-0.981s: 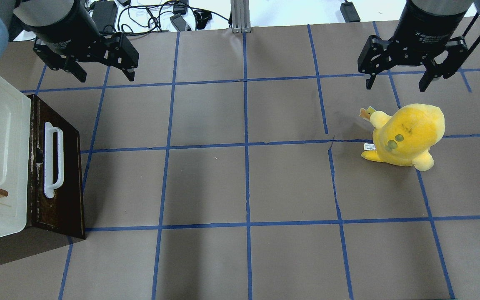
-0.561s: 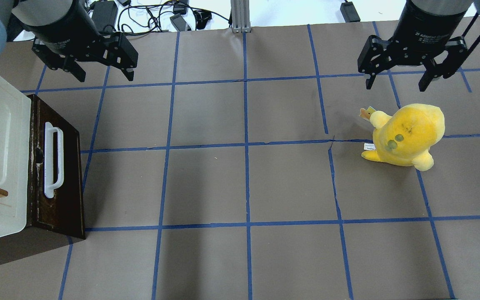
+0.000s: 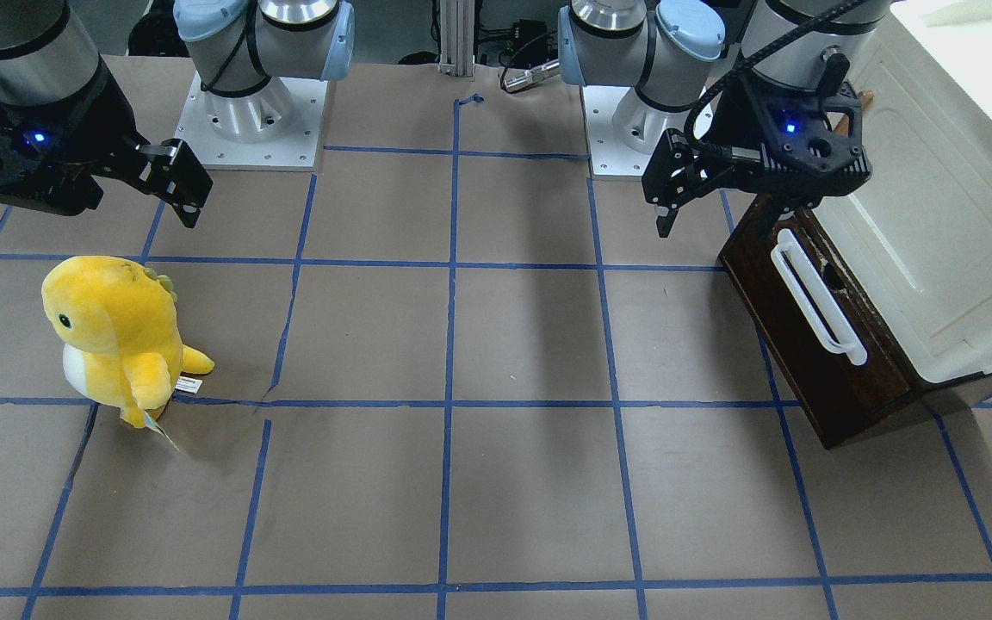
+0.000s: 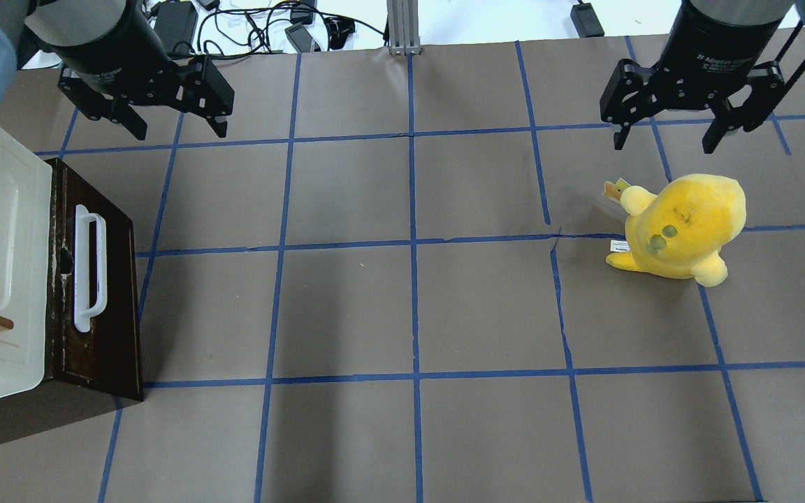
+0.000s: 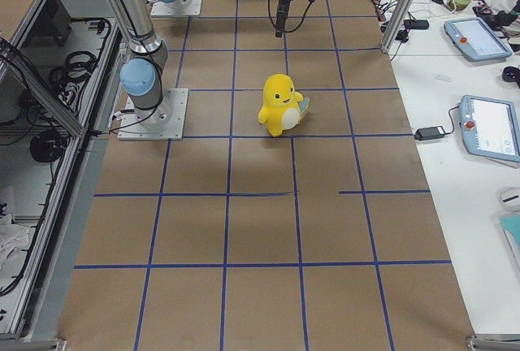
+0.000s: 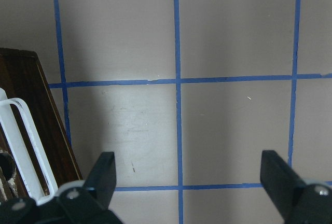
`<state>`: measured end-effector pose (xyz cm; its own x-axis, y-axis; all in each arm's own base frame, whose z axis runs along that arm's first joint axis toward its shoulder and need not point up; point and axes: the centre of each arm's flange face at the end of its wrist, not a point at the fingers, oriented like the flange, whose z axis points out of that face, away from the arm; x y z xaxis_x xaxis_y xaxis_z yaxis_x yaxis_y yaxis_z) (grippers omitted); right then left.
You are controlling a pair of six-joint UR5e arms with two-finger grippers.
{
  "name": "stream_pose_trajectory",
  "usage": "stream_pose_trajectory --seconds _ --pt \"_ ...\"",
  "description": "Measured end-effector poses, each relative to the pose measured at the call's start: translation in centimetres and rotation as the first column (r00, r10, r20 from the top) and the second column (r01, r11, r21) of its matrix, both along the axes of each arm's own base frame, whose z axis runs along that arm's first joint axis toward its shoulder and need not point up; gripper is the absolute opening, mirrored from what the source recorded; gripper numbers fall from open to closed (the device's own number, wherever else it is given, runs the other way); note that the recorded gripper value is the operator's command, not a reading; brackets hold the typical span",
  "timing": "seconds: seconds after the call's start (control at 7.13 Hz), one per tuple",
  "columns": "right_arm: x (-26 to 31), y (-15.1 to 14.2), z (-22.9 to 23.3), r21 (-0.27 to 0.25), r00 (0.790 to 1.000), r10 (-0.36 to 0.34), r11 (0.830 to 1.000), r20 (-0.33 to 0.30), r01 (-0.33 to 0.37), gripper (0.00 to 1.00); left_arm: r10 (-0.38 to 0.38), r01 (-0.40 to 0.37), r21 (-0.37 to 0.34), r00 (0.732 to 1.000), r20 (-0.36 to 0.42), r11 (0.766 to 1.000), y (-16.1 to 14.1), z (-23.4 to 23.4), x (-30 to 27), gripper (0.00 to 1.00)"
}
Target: Pull drawer sideways
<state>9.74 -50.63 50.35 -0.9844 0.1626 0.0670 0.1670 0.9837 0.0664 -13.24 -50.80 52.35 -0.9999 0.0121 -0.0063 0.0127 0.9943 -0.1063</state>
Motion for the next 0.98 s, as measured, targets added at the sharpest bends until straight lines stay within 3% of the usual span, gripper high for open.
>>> stream_pose_trajectory --seconds 0.42,0.7,0.84,0.98 --pt "0.0 0.0 0.0 0.000 1.000 0.000 1.000 0.000 0.000 1.00 0.055 -0.055 0.032 0.999 -0.003 0.998 -0.4 -1.4 -0.3 1.00" --pt "0.0 0.0 0.0 0.000 1.000 0.000 1.000 0.000 0.000 1.00 0.136 -0.137 0.117 0.991 0.016 0.984 -0.6 -6.4 -2.5 1.00" --pt "0.0 0.0 0.0 0.000 1.000 -0.001 1.000 0.000 0.001 1.00 0.185 -0.193 0.169 0.981 0.064 0.967 -0.9 -9.8 -2.9 1.00" --pt "0.0 0.0 0.0 0.000 1.000 -0.001 1.000 0.000 0.001 1.00 0.221 -0.252 0.208 0.962 0.161 0.945 -1.3 -13.5 -2.5 1.00"
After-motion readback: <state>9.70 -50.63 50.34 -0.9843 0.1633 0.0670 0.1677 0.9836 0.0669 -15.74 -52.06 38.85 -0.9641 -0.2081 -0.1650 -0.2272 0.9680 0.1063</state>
